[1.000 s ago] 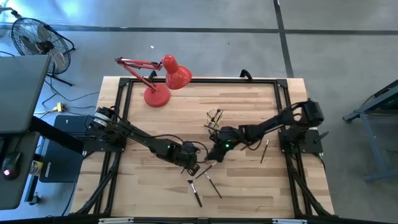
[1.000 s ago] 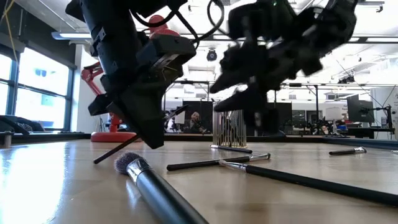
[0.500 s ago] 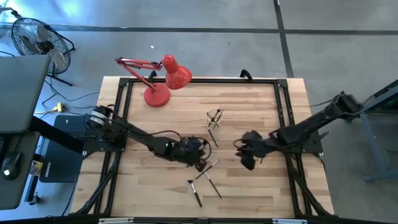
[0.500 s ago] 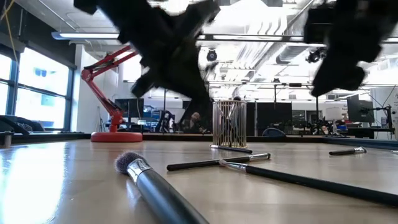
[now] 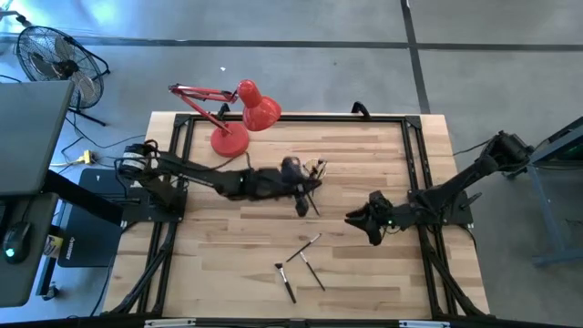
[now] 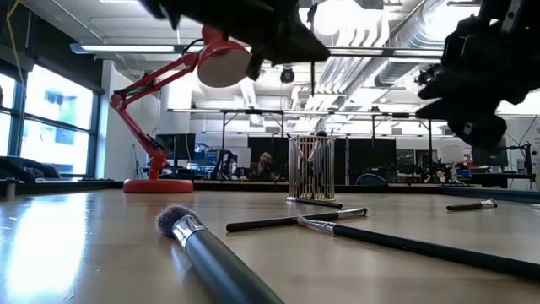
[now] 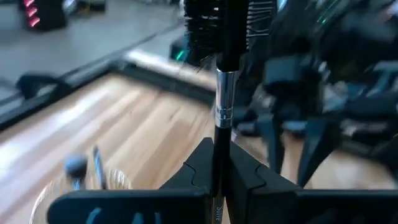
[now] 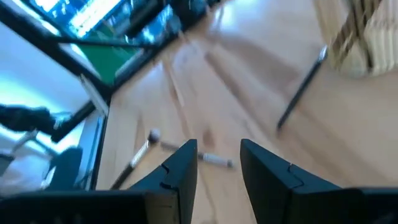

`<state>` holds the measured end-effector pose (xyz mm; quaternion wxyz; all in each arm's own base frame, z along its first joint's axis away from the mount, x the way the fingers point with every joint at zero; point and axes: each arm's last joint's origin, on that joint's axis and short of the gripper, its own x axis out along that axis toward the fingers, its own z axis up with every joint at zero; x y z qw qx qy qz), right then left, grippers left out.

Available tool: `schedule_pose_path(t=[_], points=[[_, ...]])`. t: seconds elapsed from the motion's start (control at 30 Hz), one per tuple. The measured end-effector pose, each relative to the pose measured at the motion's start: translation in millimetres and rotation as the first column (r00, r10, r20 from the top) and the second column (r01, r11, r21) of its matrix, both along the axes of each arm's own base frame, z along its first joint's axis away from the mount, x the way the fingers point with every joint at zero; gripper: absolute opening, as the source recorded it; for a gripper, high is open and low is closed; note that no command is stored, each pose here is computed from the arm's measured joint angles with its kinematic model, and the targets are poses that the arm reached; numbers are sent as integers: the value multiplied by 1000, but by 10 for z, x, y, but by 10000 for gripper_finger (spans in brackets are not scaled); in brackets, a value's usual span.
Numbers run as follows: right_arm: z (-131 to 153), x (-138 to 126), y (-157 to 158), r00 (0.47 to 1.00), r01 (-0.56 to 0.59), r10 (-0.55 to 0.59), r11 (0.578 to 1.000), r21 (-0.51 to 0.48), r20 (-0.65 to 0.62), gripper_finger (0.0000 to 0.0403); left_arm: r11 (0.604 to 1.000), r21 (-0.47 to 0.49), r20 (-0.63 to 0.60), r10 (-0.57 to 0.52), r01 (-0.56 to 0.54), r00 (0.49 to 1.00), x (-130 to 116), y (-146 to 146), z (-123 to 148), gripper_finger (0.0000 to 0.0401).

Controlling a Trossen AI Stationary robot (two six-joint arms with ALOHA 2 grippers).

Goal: Put items in baskets/containers
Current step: Put the black lash brush into the yellow container

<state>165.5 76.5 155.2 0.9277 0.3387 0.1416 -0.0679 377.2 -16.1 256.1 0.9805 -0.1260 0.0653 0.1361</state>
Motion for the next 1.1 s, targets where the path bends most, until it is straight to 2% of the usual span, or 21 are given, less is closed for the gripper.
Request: schedule_pose_path(t=[0.17, 0.27, 0.43, 0.53, 0.63, 0.83, 1.1], points=[[65, 24, -10, 997, 57, -53, 996, -70, 52, 116, 1000, -9, 124, 16, -15, 992, -123, 436, -170, 8], [91, 31, -24, 991, 116, -108, 988, -103, 76, 116, 1000, -1, 211, -16, 16, 977, -207, 655, -197, 8], [103, 23, -65, 964, 256, -243, 957, -133, 106, 116, 995, -2, 205, -94, 97, 974, -156, 885, -394, 8], [108, 17, -85, 943, 325, -309, 934, -148, 122, 116, 993, 17, 218, -118, 117, 969, -88, 958, -434, 8], [111, 13, -100, 926, 372, -353, 915, -156, 133, 116, 994, 8, 172, -109, 109, 979, -68, 1003, -557, 8], [113, 36, -160, 910, 409, -391, 900, -151, 135, 116, 989, 84, 135, -129, 119, 982, -25, 1012, -635, 11], [115, 73, -233, 911, 408, -393, 903, -133, 127, 116, 996, 81, 84, -52, 45, 995, -29, 1029, -678, 78]])
